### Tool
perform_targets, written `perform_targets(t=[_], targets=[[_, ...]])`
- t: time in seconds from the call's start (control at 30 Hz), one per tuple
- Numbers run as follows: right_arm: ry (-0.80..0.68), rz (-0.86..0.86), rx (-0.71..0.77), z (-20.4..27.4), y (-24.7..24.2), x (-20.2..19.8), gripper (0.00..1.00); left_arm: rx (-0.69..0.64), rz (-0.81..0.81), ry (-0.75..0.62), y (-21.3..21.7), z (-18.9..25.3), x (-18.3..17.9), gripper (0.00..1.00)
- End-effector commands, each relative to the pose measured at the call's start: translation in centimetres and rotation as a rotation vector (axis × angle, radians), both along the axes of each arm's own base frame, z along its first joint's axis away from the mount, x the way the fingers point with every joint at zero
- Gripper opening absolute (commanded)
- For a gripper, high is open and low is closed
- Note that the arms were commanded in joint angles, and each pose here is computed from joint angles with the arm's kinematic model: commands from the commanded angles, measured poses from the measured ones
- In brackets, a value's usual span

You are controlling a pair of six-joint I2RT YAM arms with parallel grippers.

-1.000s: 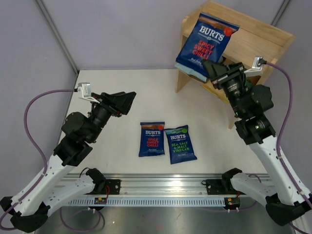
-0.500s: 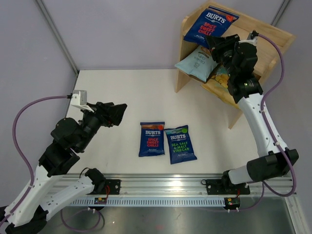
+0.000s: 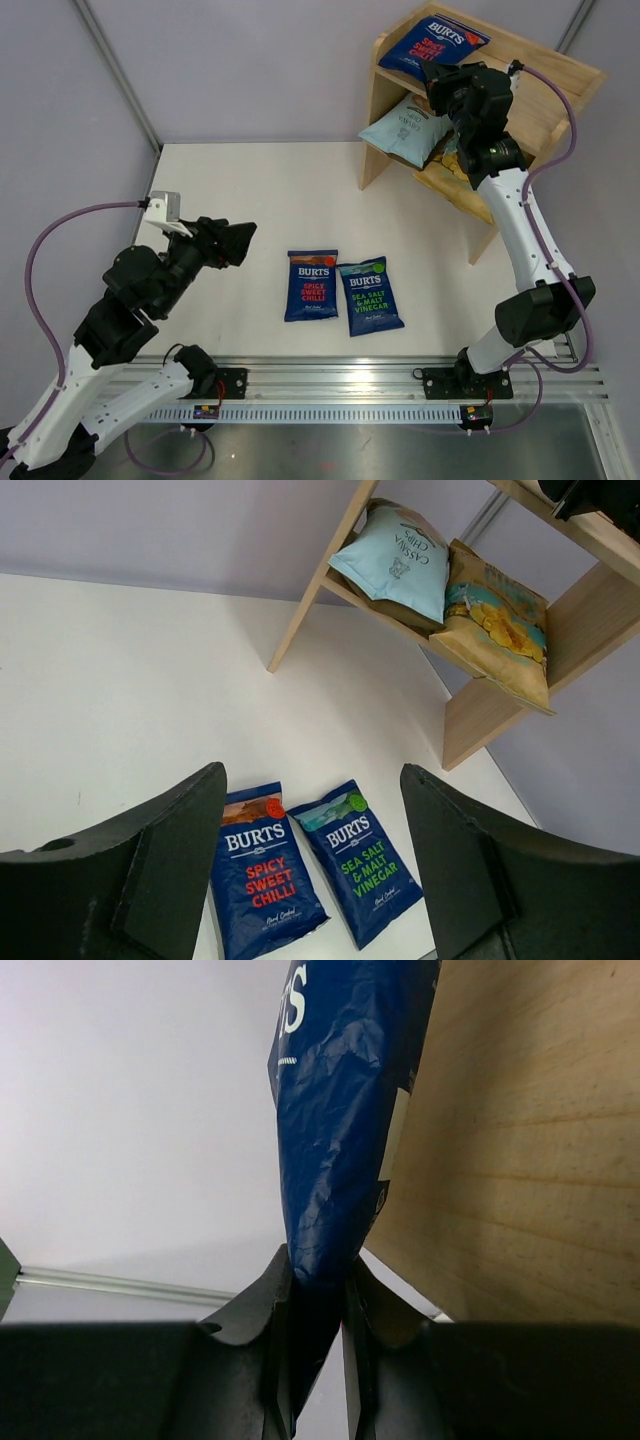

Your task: Place and organize the chips bags onto the shelf

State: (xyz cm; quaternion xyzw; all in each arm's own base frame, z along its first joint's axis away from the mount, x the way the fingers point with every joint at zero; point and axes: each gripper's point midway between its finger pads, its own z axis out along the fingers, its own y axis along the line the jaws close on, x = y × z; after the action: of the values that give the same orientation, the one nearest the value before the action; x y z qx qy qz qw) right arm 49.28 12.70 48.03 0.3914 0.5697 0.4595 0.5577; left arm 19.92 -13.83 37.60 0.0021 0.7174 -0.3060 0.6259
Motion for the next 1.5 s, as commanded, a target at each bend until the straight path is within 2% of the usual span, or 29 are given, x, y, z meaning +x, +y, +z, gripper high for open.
perform_targets(t=[0.0,0.13,0.37,0.4,0.5,0.63,0.73,1.03,1.17,1.3,1.47], targets=[[-0.032,-0.084,0.081,2.2,-1.7,0.5,0.14,-0.011,0.022,-0.048,0.8,1.6,-0.2,0.74],[0.0,-0.093,0.088,1.5,-1.6,1.5,0.15,-0.016,0.017,-0.046,0.8,1.5,-0.4,0.74],[0.038,-0.096,0.067,1.1,-1.7,2.0,0.25,-0.018,0.017,-0.049,1.1,1.6,-0.6,0.74],[0.041,-0.099,0.064,1.1,-1.8,1.9,0.31,-0.017,0.017,-0.046,1.1,1.5,-0.6,0.73],[0.049,-0.1,0.052,1.1,-1.9,1.6,0.37,-0.014,0.022,-0.042,1.2,1.5,-0.6,0.74],[0.088,-0.11,-0.004,1.2,-2.3,0.8,0.63,-0.009,0.019,-0.039,1.2,1.6,-0.7,0.73],[0.123,-0.119,-0.07,0.6,-2.6,0.7,0.67,-0.008,0.017,-0.04,1.3,1.7,-0.8,0.73],[0.199,-0.116,-0.276,-1.4,-3.4,1.2,0.69,-0.002,0.027,-0.059,1.7,2.3,-1.0,0.73],[0.222,-0.114,-0.299,-1.5,-3.5,1.2,0.69,0.009,0.01,-0.052,1.1,2.0,-0.7,0.73],[0.219,-0.147,-0.294,-1.3,-4.2,0.6,0.74,0.015,-0.006,-0.047,0.6,1.9,-0.5,0.73],[0.239,-0.176,-0.345,-1.4,-5.2,-0.7,0.73,0.017,-0.023,-0.05,0.2,2.0,-0.6,0.73]])
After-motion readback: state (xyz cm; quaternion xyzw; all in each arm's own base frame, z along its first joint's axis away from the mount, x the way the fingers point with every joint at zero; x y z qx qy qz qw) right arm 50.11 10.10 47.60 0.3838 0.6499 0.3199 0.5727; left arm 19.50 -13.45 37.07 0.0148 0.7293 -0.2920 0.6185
